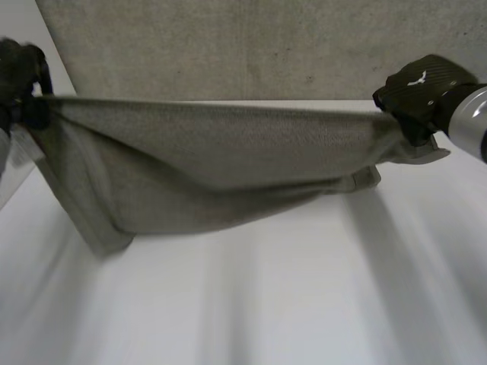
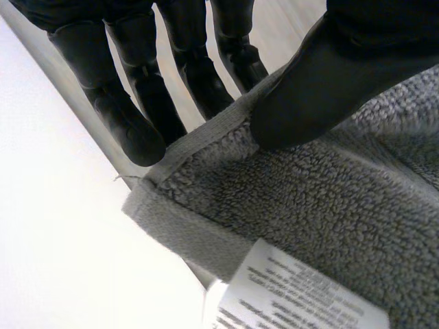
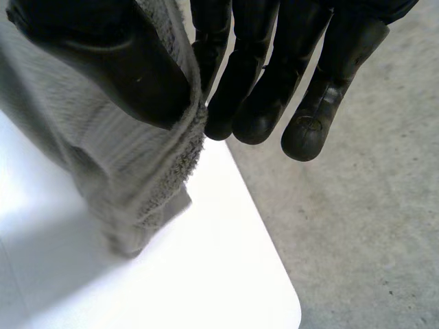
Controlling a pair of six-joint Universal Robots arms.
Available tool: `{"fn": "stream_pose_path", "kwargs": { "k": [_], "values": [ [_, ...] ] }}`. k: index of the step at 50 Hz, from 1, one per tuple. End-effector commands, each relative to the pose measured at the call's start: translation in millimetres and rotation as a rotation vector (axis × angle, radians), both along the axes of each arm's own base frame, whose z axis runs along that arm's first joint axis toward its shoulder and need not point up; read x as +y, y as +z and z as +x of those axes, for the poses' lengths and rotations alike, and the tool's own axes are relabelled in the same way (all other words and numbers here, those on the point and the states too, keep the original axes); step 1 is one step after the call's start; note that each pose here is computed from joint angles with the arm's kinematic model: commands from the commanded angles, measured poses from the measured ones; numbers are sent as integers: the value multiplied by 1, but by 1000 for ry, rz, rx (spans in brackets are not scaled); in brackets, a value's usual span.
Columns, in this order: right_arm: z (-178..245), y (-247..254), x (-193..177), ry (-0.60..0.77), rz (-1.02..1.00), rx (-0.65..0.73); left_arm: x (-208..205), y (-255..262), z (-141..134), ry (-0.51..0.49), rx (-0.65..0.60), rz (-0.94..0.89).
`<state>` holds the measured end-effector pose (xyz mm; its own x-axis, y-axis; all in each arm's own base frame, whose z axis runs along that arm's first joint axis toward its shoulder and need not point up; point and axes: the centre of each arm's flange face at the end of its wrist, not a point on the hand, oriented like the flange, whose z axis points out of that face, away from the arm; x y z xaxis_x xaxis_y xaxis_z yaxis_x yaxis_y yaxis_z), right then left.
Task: Fold the towel.
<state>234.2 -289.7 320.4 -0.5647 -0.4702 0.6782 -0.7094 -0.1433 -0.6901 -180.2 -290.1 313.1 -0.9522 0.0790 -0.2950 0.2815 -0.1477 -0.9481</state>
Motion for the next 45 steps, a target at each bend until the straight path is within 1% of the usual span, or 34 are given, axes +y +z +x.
{"fn": "stream_pose_path", "kwargs": {
  "k": [1,4,5,6,7,8,9,10,11,12,13,14,15,16,18,19,20,21,22,23,24,25,26,27,28,30,33,34,35,36,38,41,43,45],
  "values": [
    [14,-20,-47,-8,-55,51,-45,-27,-20,-22,-101,92],
    [17,-16,-63,-20,-116,38,-67,-18,-38,-37,-150,32],
    [20,-7,-80,-46,-206,14,-75,-6,-47,-46,-161,-26],
    [22,10,-96,-84,-328,-31,-76,-6,-47,-46,-161,-27],
    [22,10,-97,-84,-329,-31,-83,12,-53,-48,-151,-98],
    [22,32,-110,-131,-474,-84,-83,13,-53,-48,-151,-99],
    [23,54,-118,-166,-624,-154,-88,36,-55,-36,-114,-187],
    [23,54,-118,-167,-625,-155,-90,63,-59,-37,-52,-299],
    [21,71,-124,-196,-754,-217,-90,63,-59,-37,-51,-300],
    [21,71,-124,-197,-755,-218,-90,88,-61,-46,29,-413],
    [19,85,-126,-207,-853,-274,-90,109,-60,-55,105,-508],
    [18,98,-122,-201,-919,-307,-90,109,-59,-55,105,-509],
    [18,98,-122,-201,-920,-307,-89,129,-57,-73,178,-595],
    [16,111,-114,-189,-943,-325,-89,129,-57,-74,179,-596],
    [18,107,-110,-149,-890,-302,-88,140,-59,-106,235,-623],
    [18,107,-110,-149,-890,-302,-90,135,-59,-107,225,-592],
    [19,95,-111,-130,-822,-271,-90,135,-59,-107,225,-592],
    [19,94,-111,-130,-821,-271,-94,122,-62,-108,212,-540],
    [18,83,-111,-115,-748,-240,-99,107,-64,-108,199,-480],
    [19,70,-110,-102,-672,-212,-99,107,-64,-108,199,-479],
    [19,69,-110,-101,-671,-212,-102,92,-67,-112,185,-420],
    [20,57,-108,-86,-597,-188,-102,92,-67,-112,185,-420],
    [21,41,-105,-72,-520,-163,-103,74,-69,-116,170,-356],
    [21,41,-105,-71,-519,-163,-103,56,-71,-122,154,-296],
    [21,28,-101,-56,-451,-140,-103,55,-71,-122,154,-296],
    [23,13,-98,-40,-386,-121,-100,14,-73,-152,111,-175],
    [22,-22,-91,-21,-258,-85,-97,-4,-73,-177,96,-132],
    [22,-38,-85,-7,-202,-67,-93,-23,-74,-197,80,-88],
    [22,-38,-85,-6,-201,-66,-88,-43,-73,-212,66,-43],
    [20,-54,-79,1,-146,-53,-88,-43,-73,-213,66,-43],
    [19,-67,-74,4,-99,-47,-76,-75,-70,-224,22,13],
    [15,-88,-60,14,-22,-26,-70,-89,-67,-221,-12,34],
    [14,-95,-53,18,9,-16,-57,-107,-60,-210,-94,53],
    [10,-100,-40,18,36,-5,-50,-111,-56,-201,-131,54]
  ]
}}
